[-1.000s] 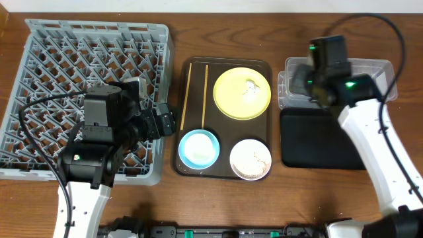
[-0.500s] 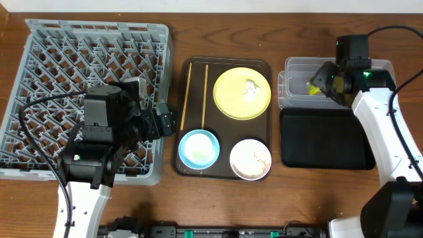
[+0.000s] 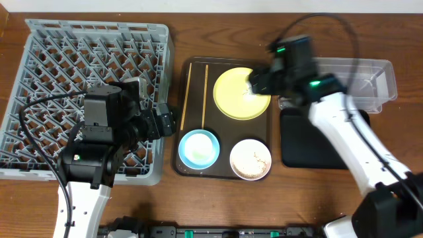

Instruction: Sort waste into correct bins and load items into the dishwasher

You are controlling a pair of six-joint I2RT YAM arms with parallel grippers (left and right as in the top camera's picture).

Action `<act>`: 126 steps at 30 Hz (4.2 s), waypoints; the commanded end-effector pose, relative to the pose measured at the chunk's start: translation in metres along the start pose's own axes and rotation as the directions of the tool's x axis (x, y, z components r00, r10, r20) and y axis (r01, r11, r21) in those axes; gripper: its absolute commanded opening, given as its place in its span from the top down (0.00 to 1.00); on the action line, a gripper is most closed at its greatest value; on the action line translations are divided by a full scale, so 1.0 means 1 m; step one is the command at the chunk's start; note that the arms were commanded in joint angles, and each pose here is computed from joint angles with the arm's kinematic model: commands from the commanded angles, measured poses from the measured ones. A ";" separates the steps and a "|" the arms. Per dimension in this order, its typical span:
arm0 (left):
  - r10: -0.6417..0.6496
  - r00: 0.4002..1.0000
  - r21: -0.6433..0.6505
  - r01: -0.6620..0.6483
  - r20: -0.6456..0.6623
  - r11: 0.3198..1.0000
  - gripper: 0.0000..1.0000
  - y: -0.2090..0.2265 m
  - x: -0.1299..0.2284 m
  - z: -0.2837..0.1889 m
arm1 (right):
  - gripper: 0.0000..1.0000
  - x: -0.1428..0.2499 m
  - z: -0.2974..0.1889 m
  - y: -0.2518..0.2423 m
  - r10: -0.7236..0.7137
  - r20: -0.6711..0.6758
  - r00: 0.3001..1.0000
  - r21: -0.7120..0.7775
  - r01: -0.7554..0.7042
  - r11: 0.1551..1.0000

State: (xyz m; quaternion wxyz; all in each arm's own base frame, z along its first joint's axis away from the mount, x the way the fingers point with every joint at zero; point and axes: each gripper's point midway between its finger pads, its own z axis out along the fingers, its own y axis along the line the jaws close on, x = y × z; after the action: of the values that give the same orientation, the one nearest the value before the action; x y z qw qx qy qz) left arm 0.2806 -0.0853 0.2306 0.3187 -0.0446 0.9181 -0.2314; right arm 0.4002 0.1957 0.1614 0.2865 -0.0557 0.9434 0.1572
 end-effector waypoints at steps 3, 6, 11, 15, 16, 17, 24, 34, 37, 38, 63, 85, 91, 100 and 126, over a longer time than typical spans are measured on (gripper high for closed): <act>0.006 1.000 0.019 -0.006 0.004 1.000 0.04 -0.006 -0.002 -0.003 | 0.28 0.010 0.045 -0.033 -0.166 -0.001 0.986 0.365 0.155 0.918; 0.006 1.000 0.019 -0.006 0.004 1.000 0.04 -0.006 -0.002 -0.003 | 0.27 0.015 0.074 -0.045 -0.171 -0.006 0.985 0.425 0.157 0.892; 0.006 1.000 0.019 -0.006 0.004 1.000 0.03 -0.006 -0.002 -0.003 | 0.31 0.039 0.121 -0.056 -0.132 -0.072 0.989 0.375 0.150 0.915; 0.006 1.000 0.019 -0.006 0.004 1.000 0.04 -0.006 -0.002 -0.003 | 0.99 0.063 0.135 -0.045 -0.107 -0.154 0.982 0.280 0.147 0.949; 0.006 1.000 0.019 -0.006 0.004 1.000 0.04 -0.006 -0.002 -0.003 | 0.99 0.061 0.131 -0.044 -0.087 -0.149 0.985 0.284 0.127 0.950; 0.006 1.000 0.019 -0.006 0.004 1.000 0.04 -0.006 -0.002 -0.003 | 0.99 0.057 0.124 -0.043 -0.064 -0.133 0.989 0.286 0.100 0.953; 0.006 1.000 0.019 -0.006 0.004 1.000 0.03 -0.006 -0.002 -0.003 | 0.99 -0.003 0.047 -0.056 0.084 0.062 0.995 0.280 -0.098 0.955; 0.006 1.000 0.019 -0.006 0.004 1.000 0.04 -0.006 -0.002 -0.003 | 0.99 -0.011 -0.025 -0.158 0.360 0.134 0.923 0.363 -0.383 0.849; 0.006 1.000 0.019 -0.006 0.004 1.000 0.04 -0.006 -0.002 -0.003 | 0.36 0.000 -0.023 -0.174 0.433 0.105 0.895 0.362 -0.440 0.822; 0.006 1.000 0.019 -0.006 0.004 1.000 0.04 -0.006 -0.002 -0.003 | 0.20 0.001 -0.022 -0.170 0.440 0.080 0.894 0.329 -0.441 0.835; 0.006 1.000 0.019 -0.006 0.004 1.000 0.04 -0.006 -0.002 -0.003 | 0.54 0.152 -0.060 0.060 -0.253 -0.484 0.837 -0.168 0.195 0.966; 0.006 1.000 0.019 -0.006 0.005 1.000 0.04 -0.006 -0.003 -0.003 | 0.78 0.250 0.021 0.046 -0.315 -0.723 0.615 0.042 0.494 0.869; 0.006 1.000 0.019 -0.006 0.004 1.000 0.04 -0.006 -0.002 -0.003 | 0.99 0.249 0.020 0.041 -0.281 -0.729 0.624 0.067 0.474 0.878; 0.006 1.000 0.019 -0.006 0.004 1.000 0.03 -0.006 -0.002 -0.003 | 0.99 0.186 -0.017 0.045 -0.209 -0.584 0.785 0.029 0.277 0.960; 0.006 1.000 0.019 -0.006 0.004 1.000 0.04 -0.006 -0.002 -0.003 | 0.99 0.099 -0.072 -0.065 0.323 -0.333 0.886 -0.627 -0.464 0.626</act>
State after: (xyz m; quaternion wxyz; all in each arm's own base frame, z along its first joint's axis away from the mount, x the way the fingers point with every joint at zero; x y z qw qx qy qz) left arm 0.2805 -0.0853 0.2305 0.3183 -0.0446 0.9182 -0.2315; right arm 0.2960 0.1091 0.1207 0.0795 0.0639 0.8807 0.4626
